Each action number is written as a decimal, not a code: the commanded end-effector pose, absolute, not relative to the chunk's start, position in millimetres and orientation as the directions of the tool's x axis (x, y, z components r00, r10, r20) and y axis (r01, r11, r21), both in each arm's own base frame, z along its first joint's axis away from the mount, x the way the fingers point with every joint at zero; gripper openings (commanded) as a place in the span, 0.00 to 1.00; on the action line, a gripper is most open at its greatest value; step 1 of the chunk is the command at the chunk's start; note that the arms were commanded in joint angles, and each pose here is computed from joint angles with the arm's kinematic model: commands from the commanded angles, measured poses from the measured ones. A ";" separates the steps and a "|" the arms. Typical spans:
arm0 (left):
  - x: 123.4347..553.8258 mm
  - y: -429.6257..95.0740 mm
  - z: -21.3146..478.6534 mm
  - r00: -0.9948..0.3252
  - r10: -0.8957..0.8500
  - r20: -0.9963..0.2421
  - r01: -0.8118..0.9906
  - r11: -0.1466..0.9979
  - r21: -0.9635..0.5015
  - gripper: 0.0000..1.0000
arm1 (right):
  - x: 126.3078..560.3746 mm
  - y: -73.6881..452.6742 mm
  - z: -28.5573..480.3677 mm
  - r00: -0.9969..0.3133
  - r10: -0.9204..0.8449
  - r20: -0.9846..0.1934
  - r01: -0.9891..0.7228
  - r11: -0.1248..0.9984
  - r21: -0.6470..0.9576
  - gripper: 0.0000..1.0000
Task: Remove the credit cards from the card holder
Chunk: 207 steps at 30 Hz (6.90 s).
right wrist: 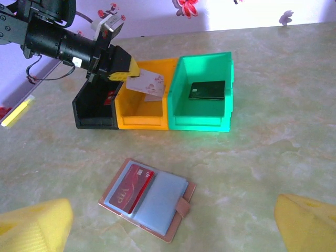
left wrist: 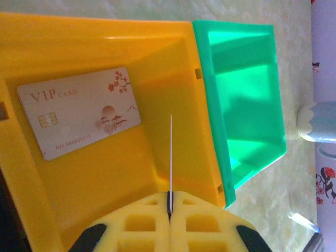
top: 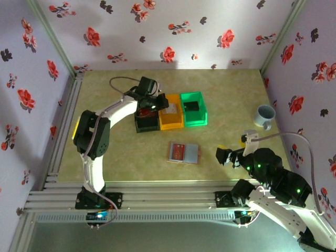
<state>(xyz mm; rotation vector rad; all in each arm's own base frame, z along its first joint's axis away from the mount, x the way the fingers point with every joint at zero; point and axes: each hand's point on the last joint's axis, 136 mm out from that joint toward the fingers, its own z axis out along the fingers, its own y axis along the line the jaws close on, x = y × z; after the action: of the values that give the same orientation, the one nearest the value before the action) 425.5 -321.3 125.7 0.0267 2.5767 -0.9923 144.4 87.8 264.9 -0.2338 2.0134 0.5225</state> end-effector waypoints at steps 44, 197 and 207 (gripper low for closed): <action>474.1 -328.4 90.7 -0.941 -0.167 -0.293 0.033 0.820 -0.572 0.00 | 141.4 93.6 268.1 -0.458 0.049 -0.888 -0.424 0.865 0.267 0.98; 187.3 -285.8 48.0 -0.932 -0.027 -0.362 0.099 0.940 -0.327 1.00 | 188.3 242.6 68.3 -0.875 0.233 -0.425 -0.060 0.818 0.572 0.40; 186.7 -285.5 38.2 -0.949 -0.019 -0.314 0.068 0.962 -0.265 0.99 | 189.6 246.9 56.5 -0.885 0.230 -0.406 -0.044 0.825 0.563 0.33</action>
<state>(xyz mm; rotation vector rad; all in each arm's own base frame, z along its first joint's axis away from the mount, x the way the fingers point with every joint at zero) 190.2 -285.8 39.0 0.0454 2.7583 -0.4389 190.0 244.3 58.9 0.1128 2.5435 0.7828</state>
